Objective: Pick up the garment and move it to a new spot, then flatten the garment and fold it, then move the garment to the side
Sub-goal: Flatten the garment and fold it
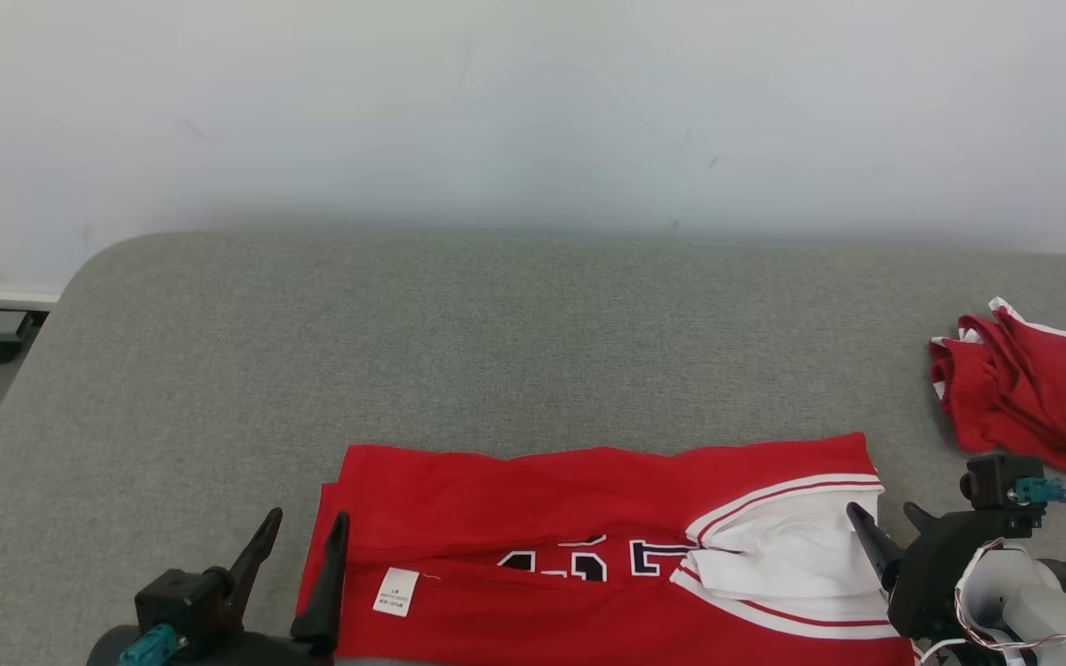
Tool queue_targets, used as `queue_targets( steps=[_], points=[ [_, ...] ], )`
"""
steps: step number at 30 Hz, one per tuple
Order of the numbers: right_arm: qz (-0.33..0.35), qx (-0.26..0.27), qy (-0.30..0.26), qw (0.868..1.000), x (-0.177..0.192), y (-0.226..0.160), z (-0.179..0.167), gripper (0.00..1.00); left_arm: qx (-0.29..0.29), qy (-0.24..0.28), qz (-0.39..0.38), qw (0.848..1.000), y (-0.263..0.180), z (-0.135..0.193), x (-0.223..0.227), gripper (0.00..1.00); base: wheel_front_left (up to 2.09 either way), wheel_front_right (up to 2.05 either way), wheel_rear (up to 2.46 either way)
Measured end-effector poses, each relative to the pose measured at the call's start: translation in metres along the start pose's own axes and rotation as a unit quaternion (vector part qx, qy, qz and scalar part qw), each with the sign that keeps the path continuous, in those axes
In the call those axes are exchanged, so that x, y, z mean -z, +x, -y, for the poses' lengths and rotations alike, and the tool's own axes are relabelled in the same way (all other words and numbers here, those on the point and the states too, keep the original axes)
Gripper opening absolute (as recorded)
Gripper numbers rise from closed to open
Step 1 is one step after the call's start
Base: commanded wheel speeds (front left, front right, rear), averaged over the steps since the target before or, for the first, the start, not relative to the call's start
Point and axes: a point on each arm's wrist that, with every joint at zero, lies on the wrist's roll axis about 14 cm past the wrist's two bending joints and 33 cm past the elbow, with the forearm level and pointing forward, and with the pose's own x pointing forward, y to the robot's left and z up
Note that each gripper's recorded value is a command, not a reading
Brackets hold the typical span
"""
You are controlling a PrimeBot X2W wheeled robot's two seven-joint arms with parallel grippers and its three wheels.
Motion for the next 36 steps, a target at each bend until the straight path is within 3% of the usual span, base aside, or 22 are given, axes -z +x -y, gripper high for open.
queue_targets(
  steps=[21, 22, 23, 31, 36],
  points=[
    [-0.147, 0.018, -0.02, 0.989, 0.044, 0.016, -0.003, 0.98, -0.041, 0.005, 0.024, 0.999, -0.005, -0.018, -0.01, 1.0, 0.0, 0.0, 0.0],
    [-0.149, 0.018, -0.021, 0.988, 0.044, 0.017, -0.003, 0.36, -0.042, 0.008, 0.025, 0.999, -0.005, -0.019, -0.01, 1.0, 0.0, 0.0, 0.0],
    [-0.148, 0.017, -0.022, 0.989, 0.042, 0.018, -0.004, 0.0, -0.043, 0.009, 0.025, 0.999, -0.006, -0.019, -0.01, 1.0, 0.0, 0.0, 0.0],
    [-0.142, 0.012, -0.021, 0.99, 0.034, 0.018, -0.004, 0.0, -0.054, 0.006, 0.025, 0.998, -0.008, -0.024, -0.008, 1.0, 0.0, 0.0, 0.0],
    [-0.13, 0.036, -0.036, 0.99, 0.025, 0.01, 0.021, 0.0, -0.051, 0.004, 0.022, 0.998, -0.009, -0.02, -0.005, 1.0, 0.0, 0.0, 0.0]
  ],
)
